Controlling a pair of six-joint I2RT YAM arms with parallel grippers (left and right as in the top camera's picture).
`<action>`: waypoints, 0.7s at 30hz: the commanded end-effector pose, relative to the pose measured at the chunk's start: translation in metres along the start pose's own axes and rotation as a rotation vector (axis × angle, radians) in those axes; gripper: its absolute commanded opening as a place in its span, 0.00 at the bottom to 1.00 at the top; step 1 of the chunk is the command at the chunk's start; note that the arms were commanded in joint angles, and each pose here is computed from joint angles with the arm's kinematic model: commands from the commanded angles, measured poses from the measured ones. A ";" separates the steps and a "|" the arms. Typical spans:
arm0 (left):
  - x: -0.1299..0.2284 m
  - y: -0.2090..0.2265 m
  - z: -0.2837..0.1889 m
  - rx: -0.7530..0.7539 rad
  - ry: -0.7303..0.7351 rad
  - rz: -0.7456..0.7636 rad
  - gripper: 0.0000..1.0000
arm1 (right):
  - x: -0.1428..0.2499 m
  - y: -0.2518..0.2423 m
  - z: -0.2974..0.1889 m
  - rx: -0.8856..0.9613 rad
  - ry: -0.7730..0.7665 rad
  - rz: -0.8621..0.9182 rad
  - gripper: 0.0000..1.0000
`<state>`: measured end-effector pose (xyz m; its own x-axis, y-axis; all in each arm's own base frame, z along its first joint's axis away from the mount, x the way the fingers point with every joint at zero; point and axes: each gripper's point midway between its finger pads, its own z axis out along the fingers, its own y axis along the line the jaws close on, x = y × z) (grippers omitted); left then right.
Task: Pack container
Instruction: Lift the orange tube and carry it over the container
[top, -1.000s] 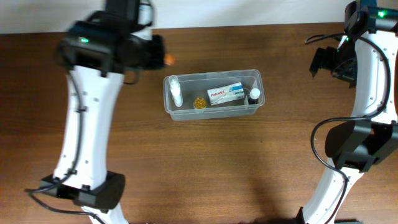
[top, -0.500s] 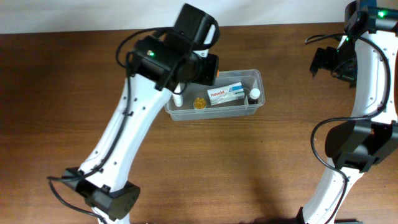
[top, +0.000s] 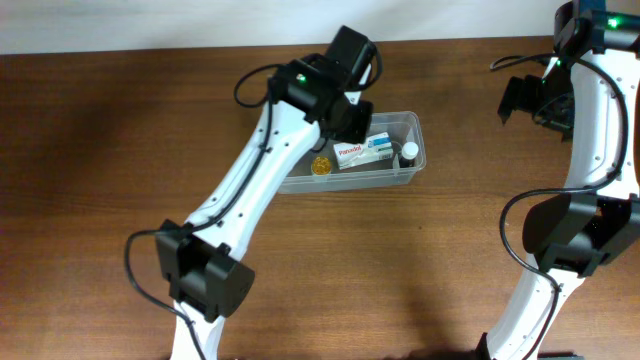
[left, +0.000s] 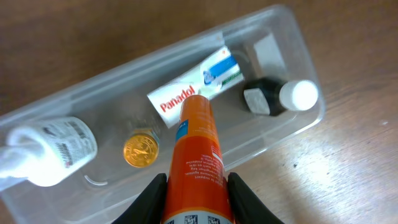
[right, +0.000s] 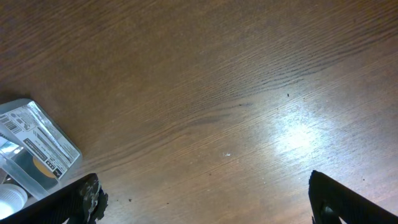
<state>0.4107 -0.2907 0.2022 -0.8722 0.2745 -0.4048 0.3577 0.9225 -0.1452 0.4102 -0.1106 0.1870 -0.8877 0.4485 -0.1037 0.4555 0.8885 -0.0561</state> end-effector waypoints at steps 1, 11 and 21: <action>0.014 -0.009 0.019 0.005 0.062 0.029 0.27 | -0.001 -0.004 -0.001 0.011 -0.006 0.014 0.98; 0.021 -0.018 0.037 0.007 0.094 0.048 0.27 | -0.001 -0.004 -0.001 0.011 -0.006 0.014 0.98; 0.014 -0.026 0.038 0.022 0.061 0.060 0.27 | -0.001 -0.004 -0.001 0.011 -0.006 0.014 0.98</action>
<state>0.4054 -0.3133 0.1701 -0.8759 0.3217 -0.3596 0.3907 0.9102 -0.1372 0.4102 -0.1106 0.1870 -0.8876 0.4489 -0.1037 0.4558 0.8883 -0.0560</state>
